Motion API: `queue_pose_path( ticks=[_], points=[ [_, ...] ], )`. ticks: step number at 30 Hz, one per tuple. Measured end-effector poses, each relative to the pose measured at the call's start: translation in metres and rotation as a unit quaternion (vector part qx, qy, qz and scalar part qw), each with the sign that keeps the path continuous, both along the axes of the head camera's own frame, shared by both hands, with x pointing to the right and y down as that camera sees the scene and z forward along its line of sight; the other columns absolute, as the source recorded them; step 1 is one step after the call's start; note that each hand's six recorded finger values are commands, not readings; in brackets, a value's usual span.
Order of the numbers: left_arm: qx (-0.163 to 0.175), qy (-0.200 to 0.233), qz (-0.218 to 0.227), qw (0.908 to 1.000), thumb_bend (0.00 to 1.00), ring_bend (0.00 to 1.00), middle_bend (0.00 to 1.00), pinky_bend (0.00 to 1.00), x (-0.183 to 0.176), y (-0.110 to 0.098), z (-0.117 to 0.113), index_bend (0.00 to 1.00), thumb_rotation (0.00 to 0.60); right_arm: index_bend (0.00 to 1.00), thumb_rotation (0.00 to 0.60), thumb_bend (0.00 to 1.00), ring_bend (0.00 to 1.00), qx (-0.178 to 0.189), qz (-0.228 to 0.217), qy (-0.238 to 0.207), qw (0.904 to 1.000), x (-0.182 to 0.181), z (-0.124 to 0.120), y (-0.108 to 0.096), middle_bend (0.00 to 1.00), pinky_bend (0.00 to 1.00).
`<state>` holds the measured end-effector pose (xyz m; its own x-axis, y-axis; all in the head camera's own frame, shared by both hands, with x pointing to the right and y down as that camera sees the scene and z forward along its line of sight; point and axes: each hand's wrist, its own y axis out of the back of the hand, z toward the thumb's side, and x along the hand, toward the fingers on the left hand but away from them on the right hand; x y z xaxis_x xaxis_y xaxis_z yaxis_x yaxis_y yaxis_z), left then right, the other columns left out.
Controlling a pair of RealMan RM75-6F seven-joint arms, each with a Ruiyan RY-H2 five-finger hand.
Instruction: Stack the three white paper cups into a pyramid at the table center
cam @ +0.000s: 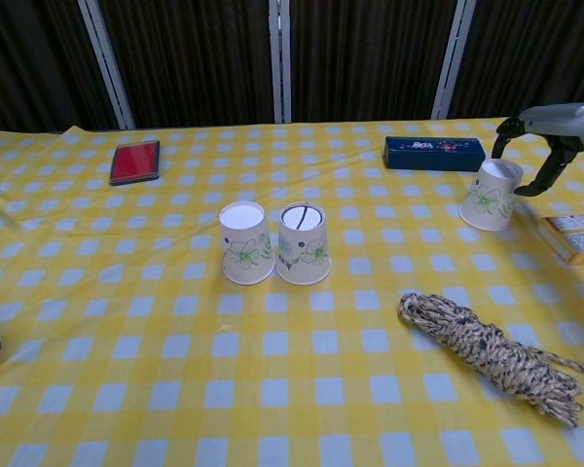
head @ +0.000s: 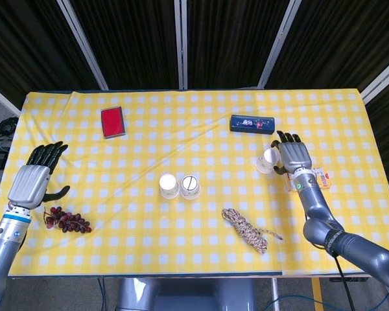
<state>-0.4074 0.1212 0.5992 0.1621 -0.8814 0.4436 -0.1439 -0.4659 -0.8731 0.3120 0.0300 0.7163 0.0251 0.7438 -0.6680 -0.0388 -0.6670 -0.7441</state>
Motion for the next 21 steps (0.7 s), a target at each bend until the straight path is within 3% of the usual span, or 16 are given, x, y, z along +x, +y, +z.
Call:
queue_pose_path(
  ticks=[5, 12, 21],
  points=[
    [0.000, 0.002, -0.005, 1.0000, 0.27, 0.00, 0.00, 0.00, -0.002, -0.001, 0.000, 0.00, 0.600, 0.43, 0.600, 0.26, 0.00, 0.007, -0.004, -0.004, 1.0000, -0.005, 0.002, -0.001, 0.11, 0.00],
    [-0.002, 0.004, -0.005, 1.0000, 0.27, 0.00, 0.00, 0.00, -0.002, -0.002, 0.002, 0.00, 0.600, 0.45, 0.600, 0.26, 0.00, 0.033, -0.024, -0.023, 0.9989, -0.023, -0.008, -0.002, 0.13, 0.00],
    [-0.004, 0.007, -0.008, 0.9999, 0.27, 0.00, 0.00, 0.00, -0.004, -0.002, 0.001, 0.00, 0.600, 0.46, 0.600, 0.26, 0.00, 0.064, -0.063, -0.085, 0.9923, -0.076, -0.048, 0.000, 0.13, 0.00]
  ],
)
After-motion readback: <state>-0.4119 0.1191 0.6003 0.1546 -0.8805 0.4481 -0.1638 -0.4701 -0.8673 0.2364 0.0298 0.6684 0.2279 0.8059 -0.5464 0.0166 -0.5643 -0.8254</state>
